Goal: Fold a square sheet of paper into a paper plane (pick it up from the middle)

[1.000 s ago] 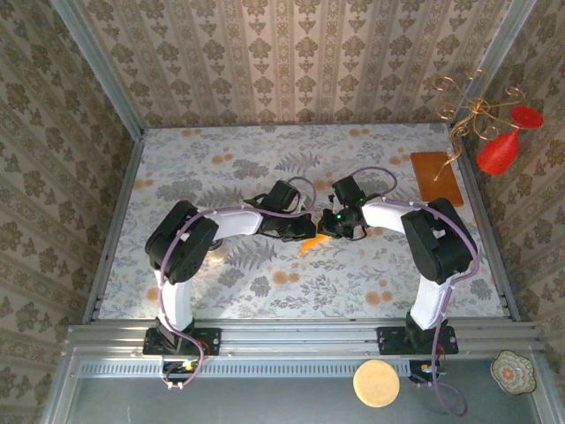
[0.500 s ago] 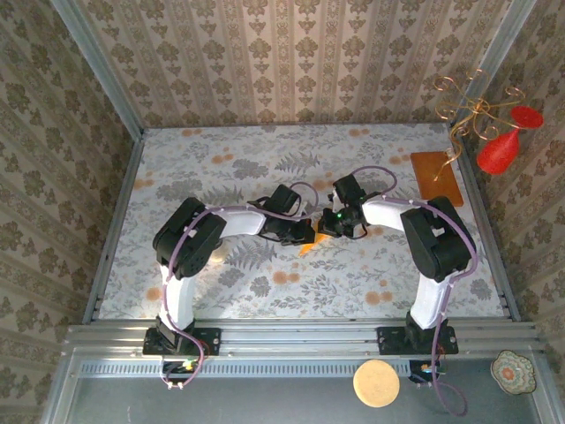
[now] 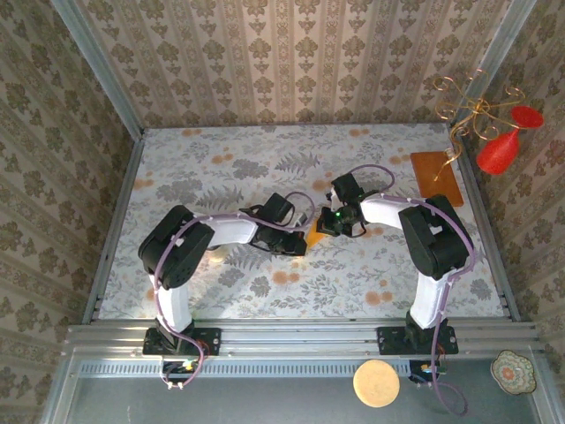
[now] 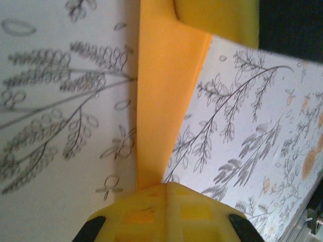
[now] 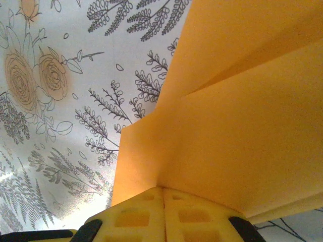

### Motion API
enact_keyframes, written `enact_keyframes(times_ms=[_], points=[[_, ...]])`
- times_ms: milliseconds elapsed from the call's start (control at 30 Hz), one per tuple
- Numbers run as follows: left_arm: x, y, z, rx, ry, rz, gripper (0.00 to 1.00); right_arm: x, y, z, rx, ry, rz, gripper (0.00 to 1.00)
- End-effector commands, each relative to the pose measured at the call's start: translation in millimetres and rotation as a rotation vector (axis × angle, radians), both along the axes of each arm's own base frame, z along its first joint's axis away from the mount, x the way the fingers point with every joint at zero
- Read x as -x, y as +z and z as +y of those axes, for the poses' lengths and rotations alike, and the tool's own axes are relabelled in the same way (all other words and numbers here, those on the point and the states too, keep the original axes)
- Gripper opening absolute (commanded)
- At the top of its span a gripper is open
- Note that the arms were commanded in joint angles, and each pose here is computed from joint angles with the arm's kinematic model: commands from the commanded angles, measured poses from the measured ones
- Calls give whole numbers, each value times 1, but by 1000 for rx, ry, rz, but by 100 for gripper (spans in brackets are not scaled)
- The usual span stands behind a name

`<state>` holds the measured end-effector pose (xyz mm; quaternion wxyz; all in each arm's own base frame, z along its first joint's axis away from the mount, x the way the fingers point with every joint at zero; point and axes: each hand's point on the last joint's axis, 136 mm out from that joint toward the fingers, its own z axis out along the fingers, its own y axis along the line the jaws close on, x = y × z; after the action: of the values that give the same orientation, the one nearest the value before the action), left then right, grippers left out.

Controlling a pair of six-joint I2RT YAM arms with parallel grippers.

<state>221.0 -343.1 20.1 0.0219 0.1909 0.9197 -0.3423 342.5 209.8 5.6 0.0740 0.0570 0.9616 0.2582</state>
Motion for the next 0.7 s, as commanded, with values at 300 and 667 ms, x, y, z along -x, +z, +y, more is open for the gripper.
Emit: enact_keyframes(times_ms=[300, 667], points=[[43, 14, 49, -133, -19, 41, 0, 42, -61, -43, 225, -36, 153, 10], [-19, 41, 7, 14, 136, -95, 0, 54, -21, 12, 17, -2, 95, 10]])
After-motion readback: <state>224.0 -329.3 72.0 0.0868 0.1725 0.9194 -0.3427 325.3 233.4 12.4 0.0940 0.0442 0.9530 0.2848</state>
